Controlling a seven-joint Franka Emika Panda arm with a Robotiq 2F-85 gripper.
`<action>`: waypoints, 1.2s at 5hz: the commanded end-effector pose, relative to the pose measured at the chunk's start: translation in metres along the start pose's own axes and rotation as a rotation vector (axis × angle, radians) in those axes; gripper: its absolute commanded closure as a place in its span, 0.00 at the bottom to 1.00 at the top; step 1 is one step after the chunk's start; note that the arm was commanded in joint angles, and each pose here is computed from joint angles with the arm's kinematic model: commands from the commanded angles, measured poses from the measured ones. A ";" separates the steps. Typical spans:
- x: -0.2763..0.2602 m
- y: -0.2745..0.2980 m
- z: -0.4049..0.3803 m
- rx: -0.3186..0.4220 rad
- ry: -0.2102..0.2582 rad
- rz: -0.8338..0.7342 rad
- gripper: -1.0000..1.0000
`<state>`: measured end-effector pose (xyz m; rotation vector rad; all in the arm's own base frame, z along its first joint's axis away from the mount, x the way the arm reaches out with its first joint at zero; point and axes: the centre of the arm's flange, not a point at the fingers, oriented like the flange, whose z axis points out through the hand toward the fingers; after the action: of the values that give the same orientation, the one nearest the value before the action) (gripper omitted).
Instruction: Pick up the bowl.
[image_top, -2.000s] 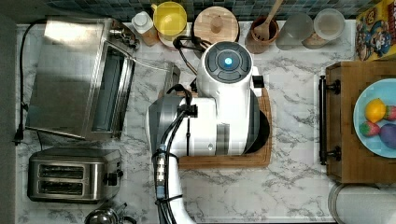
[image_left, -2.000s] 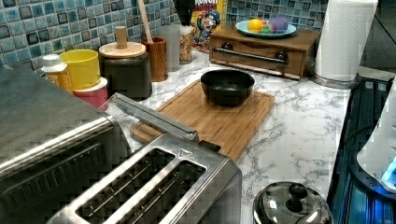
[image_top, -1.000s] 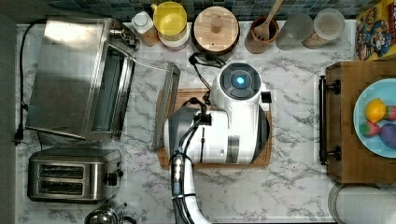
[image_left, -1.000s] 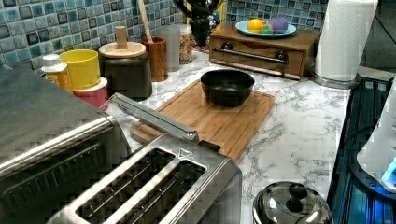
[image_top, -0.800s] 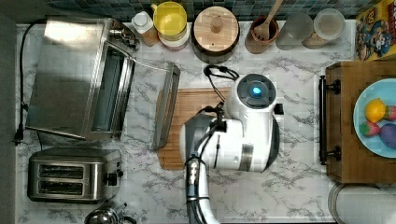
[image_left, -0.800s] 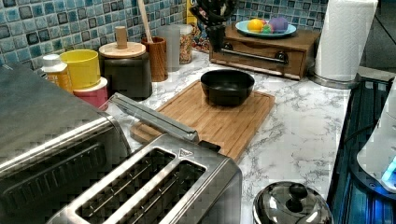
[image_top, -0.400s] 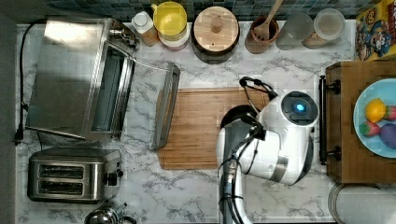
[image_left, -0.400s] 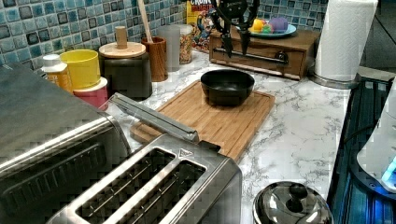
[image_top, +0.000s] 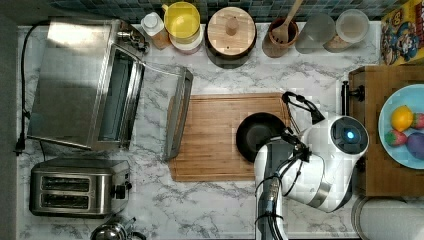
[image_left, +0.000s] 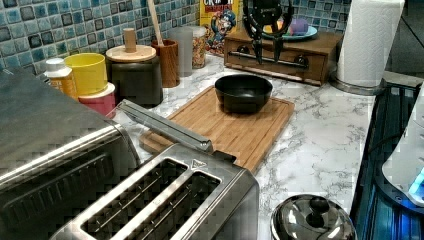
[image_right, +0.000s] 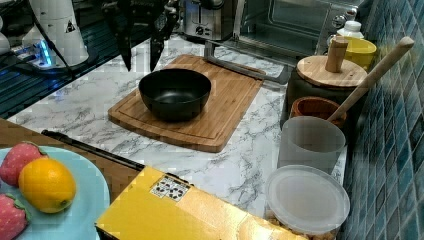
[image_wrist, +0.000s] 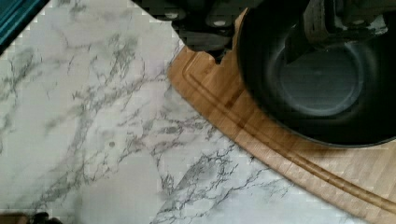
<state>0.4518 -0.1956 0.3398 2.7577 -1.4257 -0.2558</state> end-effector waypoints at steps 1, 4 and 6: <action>-0.024 0.025 0.030 0.130 0.072 -0.138 0.50; -0.026 0.032 0.045 0.174 0.102 -0.110 0.50; -0.029 0.015 0.060 0.178 0.112 -0.154 0.50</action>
<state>0.4119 -0.1950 0.2866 2.9044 -1.4029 0.0368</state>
